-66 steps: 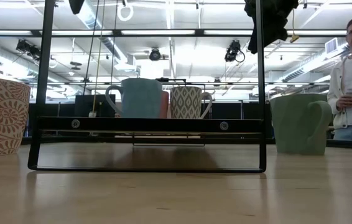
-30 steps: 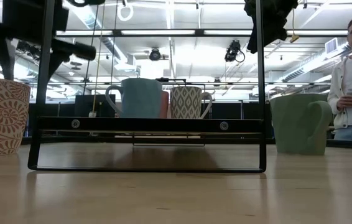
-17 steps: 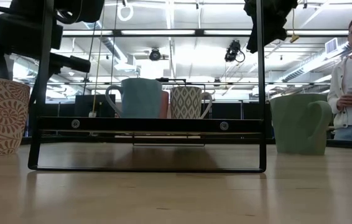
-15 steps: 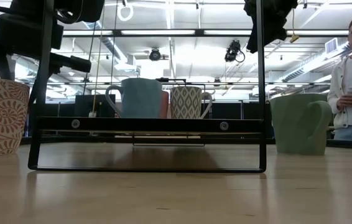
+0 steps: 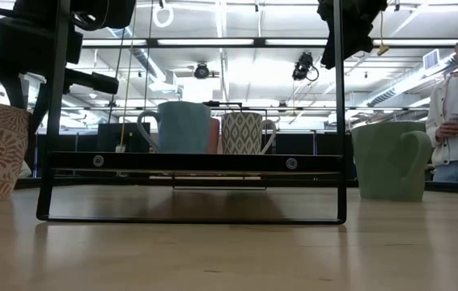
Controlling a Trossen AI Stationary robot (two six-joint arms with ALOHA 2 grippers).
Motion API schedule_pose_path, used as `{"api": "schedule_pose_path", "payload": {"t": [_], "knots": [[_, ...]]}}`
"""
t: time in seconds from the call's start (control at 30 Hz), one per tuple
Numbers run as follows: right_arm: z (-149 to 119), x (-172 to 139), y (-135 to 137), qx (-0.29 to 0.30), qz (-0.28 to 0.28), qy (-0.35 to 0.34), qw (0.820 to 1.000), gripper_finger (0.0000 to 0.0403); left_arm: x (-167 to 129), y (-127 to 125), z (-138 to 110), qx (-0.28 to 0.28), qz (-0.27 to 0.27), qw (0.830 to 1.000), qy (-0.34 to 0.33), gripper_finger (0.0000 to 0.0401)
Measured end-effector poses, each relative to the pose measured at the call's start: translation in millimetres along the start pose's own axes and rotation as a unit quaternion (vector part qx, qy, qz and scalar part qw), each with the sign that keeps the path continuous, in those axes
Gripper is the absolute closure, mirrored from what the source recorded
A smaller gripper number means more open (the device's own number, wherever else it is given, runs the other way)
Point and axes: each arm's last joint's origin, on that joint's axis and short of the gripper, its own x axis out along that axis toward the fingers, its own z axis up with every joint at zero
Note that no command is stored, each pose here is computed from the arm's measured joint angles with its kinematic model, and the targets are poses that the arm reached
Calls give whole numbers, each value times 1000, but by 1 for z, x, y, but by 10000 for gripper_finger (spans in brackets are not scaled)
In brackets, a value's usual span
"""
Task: Place coffee mugs
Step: Put the orange patterned mug on the shelf
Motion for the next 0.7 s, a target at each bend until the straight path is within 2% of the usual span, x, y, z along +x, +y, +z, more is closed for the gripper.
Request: {"api": "schedule_pose_path", "payload": {"t": [0.17,0.4,0.7], "knots": [[0,0,0,0,0,0,1000,268,0,0,0,-24,-1,1000,0,367],[0,0,0,0,0,0,1000,268,-6,1,0,-29,3,1000,-1,373],[0,0,0,0,0,0,1000,268,-48,10,-1,-89,22,995,-27,373]]}}
